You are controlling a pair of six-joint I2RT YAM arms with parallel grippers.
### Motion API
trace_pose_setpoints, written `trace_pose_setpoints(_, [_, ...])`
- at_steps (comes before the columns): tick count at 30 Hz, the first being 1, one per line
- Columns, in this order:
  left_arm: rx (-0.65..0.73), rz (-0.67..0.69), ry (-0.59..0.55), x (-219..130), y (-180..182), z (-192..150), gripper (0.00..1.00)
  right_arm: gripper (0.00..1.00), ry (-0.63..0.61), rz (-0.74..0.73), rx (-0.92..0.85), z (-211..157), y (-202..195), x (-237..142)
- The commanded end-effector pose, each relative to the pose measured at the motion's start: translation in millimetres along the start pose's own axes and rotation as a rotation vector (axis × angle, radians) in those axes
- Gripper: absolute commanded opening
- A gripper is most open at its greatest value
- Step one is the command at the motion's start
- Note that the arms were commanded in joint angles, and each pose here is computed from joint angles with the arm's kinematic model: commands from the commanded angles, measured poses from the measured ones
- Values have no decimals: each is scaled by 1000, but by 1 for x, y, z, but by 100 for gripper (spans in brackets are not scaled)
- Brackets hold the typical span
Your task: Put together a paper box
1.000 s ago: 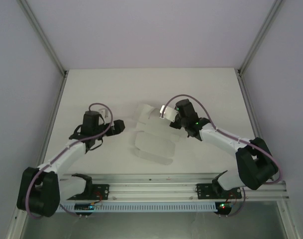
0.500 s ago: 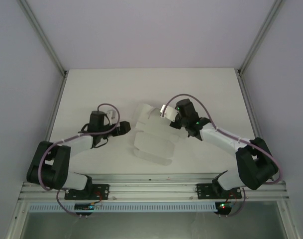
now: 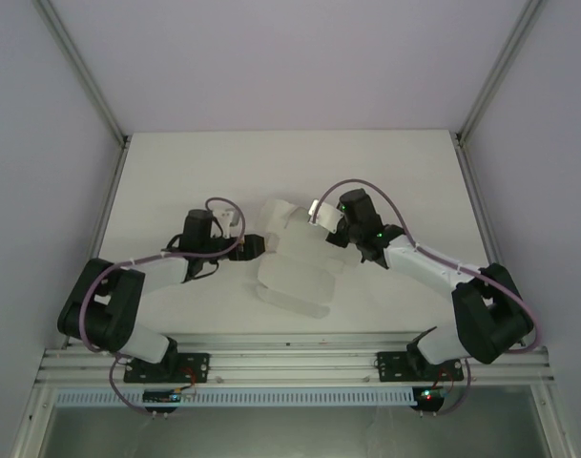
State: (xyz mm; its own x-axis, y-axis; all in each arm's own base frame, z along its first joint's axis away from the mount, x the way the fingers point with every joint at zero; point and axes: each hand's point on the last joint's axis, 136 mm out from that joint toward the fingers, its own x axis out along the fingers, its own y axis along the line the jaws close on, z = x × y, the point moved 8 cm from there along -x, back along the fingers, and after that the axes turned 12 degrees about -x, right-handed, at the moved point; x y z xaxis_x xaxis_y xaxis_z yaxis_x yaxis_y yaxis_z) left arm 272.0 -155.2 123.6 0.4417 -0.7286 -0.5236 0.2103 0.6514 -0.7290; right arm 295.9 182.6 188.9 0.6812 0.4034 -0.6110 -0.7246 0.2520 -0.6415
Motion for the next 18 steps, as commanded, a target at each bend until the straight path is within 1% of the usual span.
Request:
trace_pose_setpoints(1, [59, -47, -12, 3, -14, 10, 100, 0, -35, 2, 24, 7, -4, -7])
trace_pose_setpoints(5, [98, -47, 18, 14, -23, 9, 100, 0, -35, -15, 25, 8, -7, -7])
trace_pose_setpoints(8, [108, 8, 22, 23, -24, 9, 100, 0, -37, -21, 22, 9, -7, -9])
trace_pose_setpoints(12, [114, 111, -8, 34, -24, 12, 100, 0, -48, -18, 19, 11, -7, -11])
trace_pose_setpoints(14, [141, 160, -16, 39, -26, 12, 100, 0, -53, -15, 19, 12, -6, -11])
trace_pose_setpoints(18, [190, 199, -31, 46, -33, 9, 100, 0, -55, -5, 16, 12, -4, -11])
